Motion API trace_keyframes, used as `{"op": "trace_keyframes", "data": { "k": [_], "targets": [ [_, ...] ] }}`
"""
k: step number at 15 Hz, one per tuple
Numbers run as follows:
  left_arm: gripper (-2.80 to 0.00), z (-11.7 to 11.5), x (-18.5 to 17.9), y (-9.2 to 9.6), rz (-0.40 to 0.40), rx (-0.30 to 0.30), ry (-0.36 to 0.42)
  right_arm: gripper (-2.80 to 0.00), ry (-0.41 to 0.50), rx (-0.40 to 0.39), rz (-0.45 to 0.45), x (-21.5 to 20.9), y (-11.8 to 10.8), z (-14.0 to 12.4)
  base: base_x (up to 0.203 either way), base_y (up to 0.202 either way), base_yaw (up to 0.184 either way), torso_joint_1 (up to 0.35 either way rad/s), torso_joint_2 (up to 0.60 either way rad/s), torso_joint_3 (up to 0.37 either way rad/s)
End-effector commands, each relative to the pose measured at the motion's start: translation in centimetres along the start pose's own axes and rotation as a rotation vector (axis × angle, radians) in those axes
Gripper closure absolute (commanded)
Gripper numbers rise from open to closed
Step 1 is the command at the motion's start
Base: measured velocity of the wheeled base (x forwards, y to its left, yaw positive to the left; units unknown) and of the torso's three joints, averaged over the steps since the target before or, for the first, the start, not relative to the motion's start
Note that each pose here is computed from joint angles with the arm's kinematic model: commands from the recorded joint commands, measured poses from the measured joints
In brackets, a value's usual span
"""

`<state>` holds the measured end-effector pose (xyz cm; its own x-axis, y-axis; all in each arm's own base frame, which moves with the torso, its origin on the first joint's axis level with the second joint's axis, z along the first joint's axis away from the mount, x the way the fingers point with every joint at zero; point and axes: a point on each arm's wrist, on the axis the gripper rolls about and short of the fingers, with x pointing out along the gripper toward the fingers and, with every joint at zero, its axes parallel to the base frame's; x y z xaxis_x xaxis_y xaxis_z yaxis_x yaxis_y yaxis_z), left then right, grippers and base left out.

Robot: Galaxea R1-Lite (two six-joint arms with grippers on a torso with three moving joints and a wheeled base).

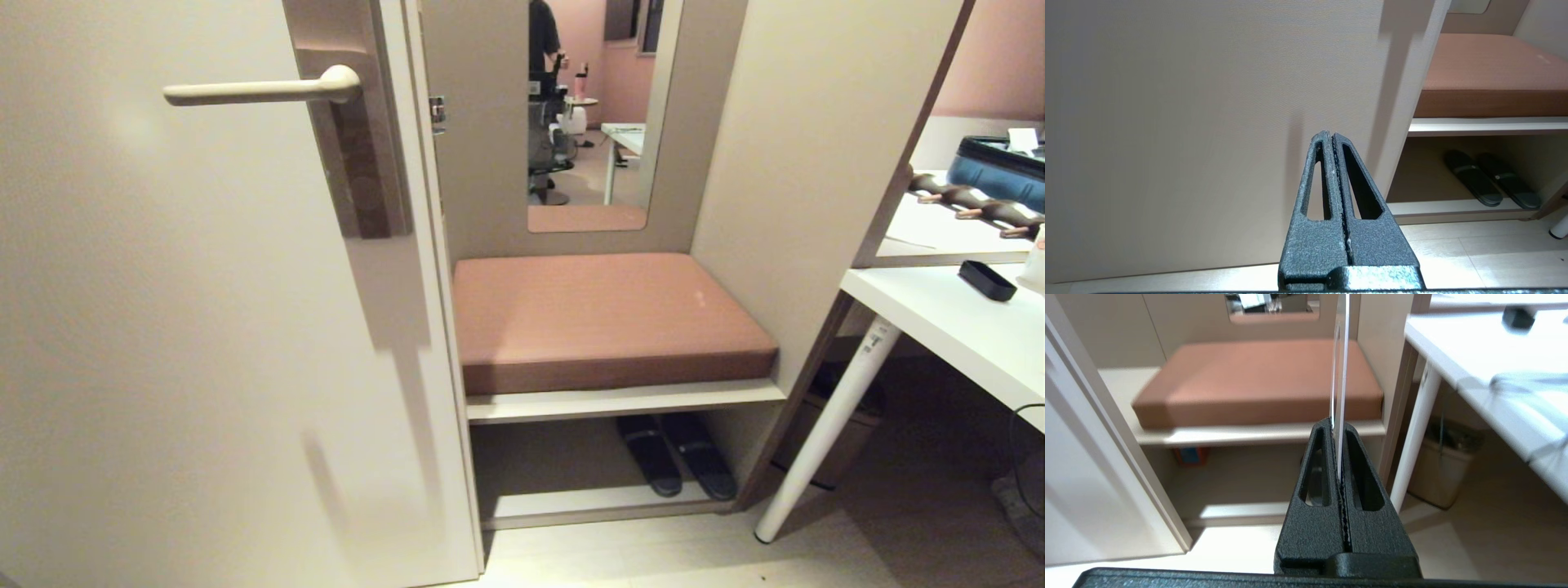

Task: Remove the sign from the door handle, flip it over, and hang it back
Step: Hand it to the other hand

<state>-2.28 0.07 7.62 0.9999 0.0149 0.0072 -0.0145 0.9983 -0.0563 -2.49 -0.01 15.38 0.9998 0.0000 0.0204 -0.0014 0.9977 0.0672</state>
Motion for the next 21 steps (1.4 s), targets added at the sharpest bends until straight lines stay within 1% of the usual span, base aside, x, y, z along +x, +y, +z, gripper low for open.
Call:
{"op": "trace_keyframes", "data": {
  "k": [1,3,5,7,8,9,10,12,15,16,18,19,20,21],
  "targets": [
    [0.0,0.0,0.0,0.0,0.0,-0.001,0.0,0.0,0.059,0.001,-0.004,1.9,0.2,2.9,0.0,0.0,0.0,0.0,0.0,0.0],
    [0.0,0.0,0.0,0.0,-0.001,0.007,-0.002,0.0,0.058,0.001,-0.002,3.6,0.4,6.5,0.0,0.0,0.0,0.0,0.0,0.0],
    [0.0,0.0,0.0,0.0,-0.001,0.012,0.0,0.0,0.064,-0.006,0.001,5.7,0.7,9.6,0.0,0.0,0.0,0.0,0.0,0.0],
    [0.0,0.0,0.0,0.0,-0.006,0.02,0.001,0.0,0.069,-0.028,0.003,8.1,0.8,12.2,0.0,0.0,0.0,0.0,0.0,0.0],
    [0.0,0.0,0.0,0.0,-0.01,0.038,-0.001,0.0,0.064,-0.048,0.011,9.3,1.0,13.5,0.0,0.0,0.0,0.0,0.0,0.0],
    [0.0,0.0,0.0,0.0,-0.018,0.048,-0.001,0.0,0.058,-0.067,0.031,10.4,1.1,14.7,0.0,0.0,0.0,0.0,0.0,0.0],
    [0.0,0.0,0.0,-0.1,-0.024,0.058,-0.001,0.0,0.061,-0.083,0.07,11.5,1.2,15.5,0.0,0.0,0.0,0.0,0.0,0.0],
    [0.0,0.1,0.0,-0.1,-0.034,0.099,-0.005,0.0,0.074,-0.101,0.189,13.2,1.5,16.3,0.0,0.0,0.0,0.0,0.0,0.0],
    [0.0,0.2,0.0,-0.1,-0.06,0.166,-0.005,0.0,0.074,-0.113,0.353,14.9,1.9,16.2,0.0,0.0,0.0,0.0,0.0,0.0],
    [0.0,0.3,0.0,-0.2,-0.067,0.185,-0.003,0.0,0.074,-0.116,0.378,15.6,1.9,16.1,0.0,0.0,0.0,0.0,0.0,0.0],
    [0.0,0.9,0.2,-0.2,-0.081,0.187,0.019,0.0,0.064,-0.118,0.39,17.0,2.0,16.2,0.0,0.0,0.0,0.0,0.0,0.0],
    [0.0,1.9,0.3,-0.4,-0.121,0.181,0.024,0.0,0.054,-0.118,0.392,17.6,2.0,16.2,0.0,0.0,0.0,0.0,0.0,0.0],
    [0.0,3.0,0.6,-0.6,-0.178,0.177,0.037,0.0,0.05,-0.119,0.401,18.2,2.0,16.1,0.0,0.0,0.0,0.0,0.0,0.0],
    [0.0,4.1,0.9,-0.7,-0.225,0.174,0.048,0.0,0.048,-0.117,0.432,18.5,2.1,16.0,0.0,0.0,0.0,0.0,0.0,0.0]
  ]
}}
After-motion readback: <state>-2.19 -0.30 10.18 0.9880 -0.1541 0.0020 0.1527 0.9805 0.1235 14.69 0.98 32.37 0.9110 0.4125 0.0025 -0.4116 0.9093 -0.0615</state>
